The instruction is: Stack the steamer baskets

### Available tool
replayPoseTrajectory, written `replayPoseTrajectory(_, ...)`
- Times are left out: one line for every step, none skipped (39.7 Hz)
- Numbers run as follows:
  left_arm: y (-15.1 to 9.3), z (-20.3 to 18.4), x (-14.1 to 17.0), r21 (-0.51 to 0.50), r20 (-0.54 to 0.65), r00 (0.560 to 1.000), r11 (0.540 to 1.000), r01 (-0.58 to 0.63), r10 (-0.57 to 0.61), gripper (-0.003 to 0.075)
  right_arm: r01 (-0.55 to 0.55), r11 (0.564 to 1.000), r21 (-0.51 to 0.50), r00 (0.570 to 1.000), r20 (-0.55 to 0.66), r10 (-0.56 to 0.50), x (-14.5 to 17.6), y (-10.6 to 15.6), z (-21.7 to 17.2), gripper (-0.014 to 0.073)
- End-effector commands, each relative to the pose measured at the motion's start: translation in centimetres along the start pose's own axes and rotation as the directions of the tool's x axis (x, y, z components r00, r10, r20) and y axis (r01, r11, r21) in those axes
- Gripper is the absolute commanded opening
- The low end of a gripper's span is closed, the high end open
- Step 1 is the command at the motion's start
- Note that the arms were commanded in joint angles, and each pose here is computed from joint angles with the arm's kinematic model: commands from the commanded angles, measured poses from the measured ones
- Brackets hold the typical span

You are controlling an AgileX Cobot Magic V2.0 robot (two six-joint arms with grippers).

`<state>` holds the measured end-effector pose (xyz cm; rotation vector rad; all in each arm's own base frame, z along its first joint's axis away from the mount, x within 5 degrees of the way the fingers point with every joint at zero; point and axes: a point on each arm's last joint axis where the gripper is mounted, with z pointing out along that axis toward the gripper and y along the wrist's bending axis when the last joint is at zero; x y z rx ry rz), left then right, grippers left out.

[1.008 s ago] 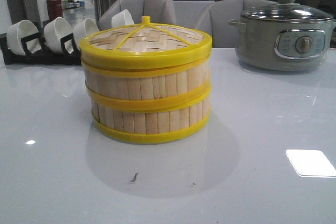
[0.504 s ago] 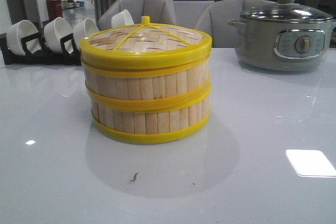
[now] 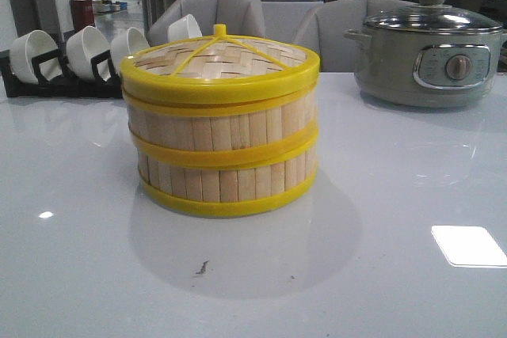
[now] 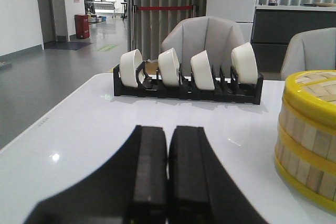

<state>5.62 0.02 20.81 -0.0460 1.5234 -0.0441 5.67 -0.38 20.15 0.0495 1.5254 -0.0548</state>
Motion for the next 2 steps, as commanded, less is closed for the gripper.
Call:
replayPoseTrajectory(-0.14, -0.14, -0.8, 0.019, 0.096, 0.995, 1.0, 0.003, -0.005, 0.0083, 0.013, 1.0, 0.007, 0.991, 0.13, -0.013, -1.48, -0.04, -0.29, 0.0051)
replayPoseTrajectory(-0.14, -0.14, -0.8, 0.019, 0.096, 0.995, 1.0, 0.003, -0.005, 0.0083, 0.013, 1.0, 0.007, 0.991, 0.13, -0.013, -1.48, -0.04, -0.29, 0.0051)
